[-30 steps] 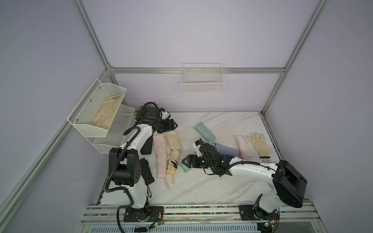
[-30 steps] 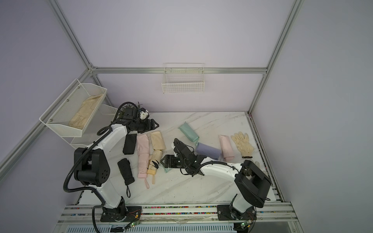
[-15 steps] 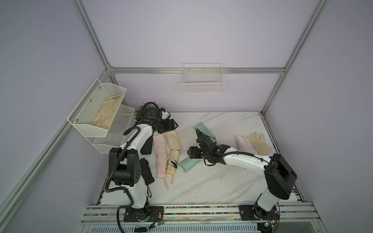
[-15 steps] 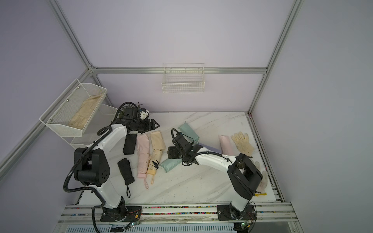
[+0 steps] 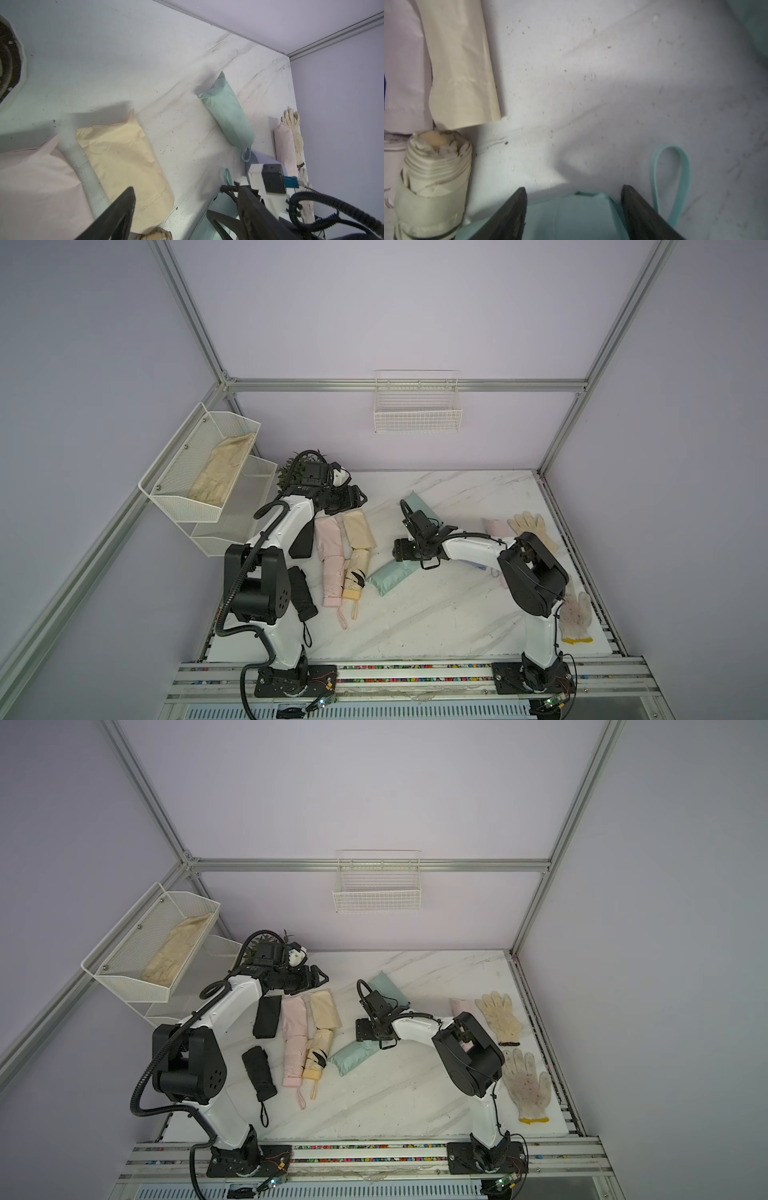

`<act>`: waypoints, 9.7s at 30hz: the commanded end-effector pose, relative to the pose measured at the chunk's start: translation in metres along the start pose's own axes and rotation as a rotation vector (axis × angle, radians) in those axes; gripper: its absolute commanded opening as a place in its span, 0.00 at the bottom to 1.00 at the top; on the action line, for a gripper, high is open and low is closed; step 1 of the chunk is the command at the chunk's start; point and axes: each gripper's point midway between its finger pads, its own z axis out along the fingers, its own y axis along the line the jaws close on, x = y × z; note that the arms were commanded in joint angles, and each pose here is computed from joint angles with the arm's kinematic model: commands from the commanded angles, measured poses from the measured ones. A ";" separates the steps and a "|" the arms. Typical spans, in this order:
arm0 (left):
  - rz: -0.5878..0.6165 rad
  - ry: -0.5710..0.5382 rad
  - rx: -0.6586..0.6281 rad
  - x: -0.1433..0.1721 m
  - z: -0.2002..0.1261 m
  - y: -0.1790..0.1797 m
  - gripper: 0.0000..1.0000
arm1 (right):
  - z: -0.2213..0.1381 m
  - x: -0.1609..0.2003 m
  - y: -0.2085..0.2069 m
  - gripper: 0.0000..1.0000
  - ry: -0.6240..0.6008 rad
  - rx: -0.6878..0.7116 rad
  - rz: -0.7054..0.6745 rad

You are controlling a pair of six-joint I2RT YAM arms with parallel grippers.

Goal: Take umbrellas out of sleeves
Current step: Adjust the umbrella at the center of the board, then move the umbrella to the center of the board, then take out the umbrella from the umbrella sleeve.

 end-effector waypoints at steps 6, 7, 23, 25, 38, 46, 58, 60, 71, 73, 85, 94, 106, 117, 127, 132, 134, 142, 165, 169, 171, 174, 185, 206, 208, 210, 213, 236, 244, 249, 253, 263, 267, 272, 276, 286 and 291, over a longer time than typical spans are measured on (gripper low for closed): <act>-0.013 0.003 0.026 -0.001 0.000 -0.003 0.77 | -0.099 0.088 0.018 0.73 0.036 -0.183 0.043; -0.015 0.005 0.027 -0.001 0.001 -0.003 0.77 | -0.109 0.091 0.017 0.72 0.017 -0.208 0.059; -0.013 0.017 0.012 0.004 0.003 0.001 0.76 | -0.063 0.019 0.017 0.74 -0.062 -0.076 -0.033; -0.014 0.019 0.011 0.004 0.003 0.002 0.76 | -0.048 0.011 0.020 0.74 -0.049 -0.058 -0.033; -0.015 0.016 0.049 0.001 -0.001 -0.008 0.76 | -0.002 0.033 0.001 0.71 0.046 0.014 -0.019; -0.020 0.018 0.055 0.000 0.000 -0.009 0.76 | -0.055 0.098 0.032 0.71 0.081 -0.164 0.042; -0.017 0.025 0.040 0.003 0.003 -0.005 0.76 | -0.073 0.112 0.052 0.85 0.021 -0.090 -0.149; -0.017 0.025 0.036 0.003 0.003 -0.004 0.76 | -0.065 0.115 0.057 0.87 0.019 -0.030 -0.195; -0.013 0.023 0.030 0.002 0.001 -0.004 0.76 | -0.041 0.114 0.050 0.80 -0.011 0.230 -0.189; -0.012 0.021 0.035 0.001 0.000 -0.005 0.76 | -0.037 0.115 0.046 0.75 -0.007 0.255 -0.177; -0.021 0.040 0.028 0.006 0.007 0.000 0.76 | -0.021 0.051 0.013 0.46 -0.069 0.305 -0.119; -0.007 0.061 0.054 0.012 0.013 -0.012 0.75 | -0.034 -0.005 0.016 0.69 -0.119 0.193 -0.131; -0.002 0.240 0.125 0.064 0.064 -0.035 0.73 | -0.121 0.059 -0.009 0.71 -0.150 -0.004 -0.042; 0.126 0.296 0.174 0.090 0.077 -0.064 0.73 | -0.150 0.078 -0.025 0.71 -0.169 -0.013 -0.114; 0.194 0.267 0.153 0.090 0.069 -0.078 0.76 | -0.143 0.080 -0.017 0.73 -0.178 -0.069 -0.203; 0.141 0.293 0.203 0.089 0.077 -0.086 0.75 | -0.145 0.080 -0.018 0.74 -0.206 -0.085 -0.181; 0.120 0.296 0.215 0.085 0.081 -0.088 0.75 | -0.143 0.079 -0.021 0.74 -0.201 -0.060 -0.179; -0.029 0.323 0.235 0.080 0.081 -0.091 0.74 | -0.130 0.084 -0.027 0.74 -0.189 -0.043 -0.174; 0.007 0.277 0.368 0.075 0.054 -0.122 0.74 | -0.154 0.074 -0.034 0.72 -0.314 -0.051 -0.133; -0.023 0.279 0.354 0.077 0.058 -0.115 0.73 | -0.166 0.074 -0.035 0.73 -0.315 -0.048 -0.107; -0.057 0.301 0.415 0.078 0.059 -0.124 0.73 | -0.173 0.074 -0.036 0.73 -0.354 -0.070 -0.102; -0.057 0.293 0.427 0.077 0.056 -0.125 0.73 | -0.184 0.068 -0.039 0.73 -0.402 -0.066 -0.084; -0.022 0.240 0.348 0.071 0.055 -0.111 0.74 | -0.172 0.073 -0.037 0.76 -0.350 -0.091 -0.092; 0.017 0.226 0.325 0.068 0.045 -0.114 0.73 | -0.086 0.106 -0.036 0.60 0.001 -0.090 -0.125; 0.018 0.233 0.337 0.069 0.044 -0.117 0.73 | -0.079 0.107 -0.037 0.50 0.025 -0.076 -0.120; 0.014 0.238 0.347 0.070 0.043 -0.119 0.73 | -0.074 0.102 -0.038 0.43 0.040 -0.042 -0.126; 0.023 0.229 0.352 0.068 0.039 -0.122 0.73 | -0.071 0.089 -0.043 0.42 0.044 0.040 -0.121; 0.009 0.216 0.417 0.062 0.021 -0.137 0.73 | -0.050 0.097 -0.026 0.42 0.109 0.226 -0.196; 0.012 0.209 0.413 0.062 0.021 -0.136 0.74 | -0.044 0.107 -0.038 0.41 0.119 0.306 -0.207; -0.002 0.223 0.420 0.063 0.024 -0.136 0.73 | -0.050 0.109 -0.038 0.37 0.109 0.287 -0.184; 0.005 0.214 0.421 0.062 0.022 -0.136 0.73 | -0.054 0.114 -0.036 0.36 0.109 0.259 -0.170; 0.005 0.215 0.419 0.063 0.023 -0.135 0.74 | -0.043 0.114 -0.023 0.51 0.132 0.205 -0.170; 0.006 0.214 0.421 0.063 0.022 -0.136 0.74 | -0.036 0.111 -0.021 0.51 0.133 0.211 -0.176; 0.012 0.206 0.426 0.061 0.018 -0.139 0.73 | -0.035 0.102 -0.024 0.38 0.113 0.258 -0.192; 0.015 0.203 0.424 0.061 0.018 -0.138 0.74 | -0.039 0.103 -0.030 0.22 0.112 0.290 -0.200; 0.004 0.216 0.415 0.064 0.024 -0.134 0.74 | -0.057 0.112 -0.023 0.05 0.107 0.195 -0.199; -0.028 0.259 0.412 0.072 0.039 -0.128 0.74 | -0.057 0.114 -0.013 0.03 0.095 0.122 -0.187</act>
